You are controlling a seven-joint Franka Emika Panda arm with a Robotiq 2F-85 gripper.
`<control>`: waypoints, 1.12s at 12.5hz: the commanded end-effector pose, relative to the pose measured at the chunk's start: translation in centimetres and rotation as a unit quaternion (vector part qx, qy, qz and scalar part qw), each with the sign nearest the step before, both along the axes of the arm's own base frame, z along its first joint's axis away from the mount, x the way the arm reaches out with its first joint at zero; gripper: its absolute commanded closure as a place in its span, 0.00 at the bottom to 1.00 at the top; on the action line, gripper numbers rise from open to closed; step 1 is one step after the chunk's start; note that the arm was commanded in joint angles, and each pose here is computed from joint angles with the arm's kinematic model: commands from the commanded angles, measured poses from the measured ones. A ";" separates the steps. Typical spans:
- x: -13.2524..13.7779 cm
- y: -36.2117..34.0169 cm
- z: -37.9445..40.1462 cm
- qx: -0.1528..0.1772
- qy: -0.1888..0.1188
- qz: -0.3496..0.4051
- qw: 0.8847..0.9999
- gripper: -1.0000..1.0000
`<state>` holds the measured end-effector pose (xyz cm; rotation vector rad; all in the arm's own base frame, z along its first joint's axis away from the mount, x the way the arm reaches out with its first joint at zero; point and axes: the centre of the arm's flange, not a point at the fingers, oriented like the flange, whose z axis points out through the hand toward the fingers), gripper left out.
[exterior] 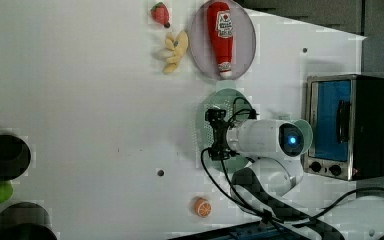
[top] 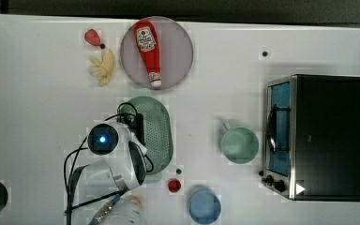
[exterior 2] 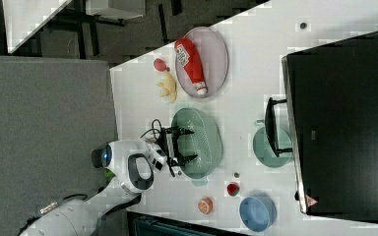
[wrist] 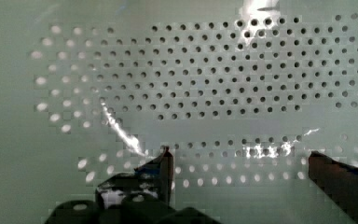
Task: Drag strainer right to left.
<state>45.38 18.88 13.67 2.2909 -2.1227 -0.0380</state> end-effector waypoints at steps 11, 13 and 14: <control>3.2 13.4 0.7 0.053 0.025 -0.017 0.998 0.00; 3.3 14.8 0.6 0.063 0.026 -0.023 0.997 0.00; 3.3 15.5 0.7 0.068 0.026 -0.026 0.997 0.00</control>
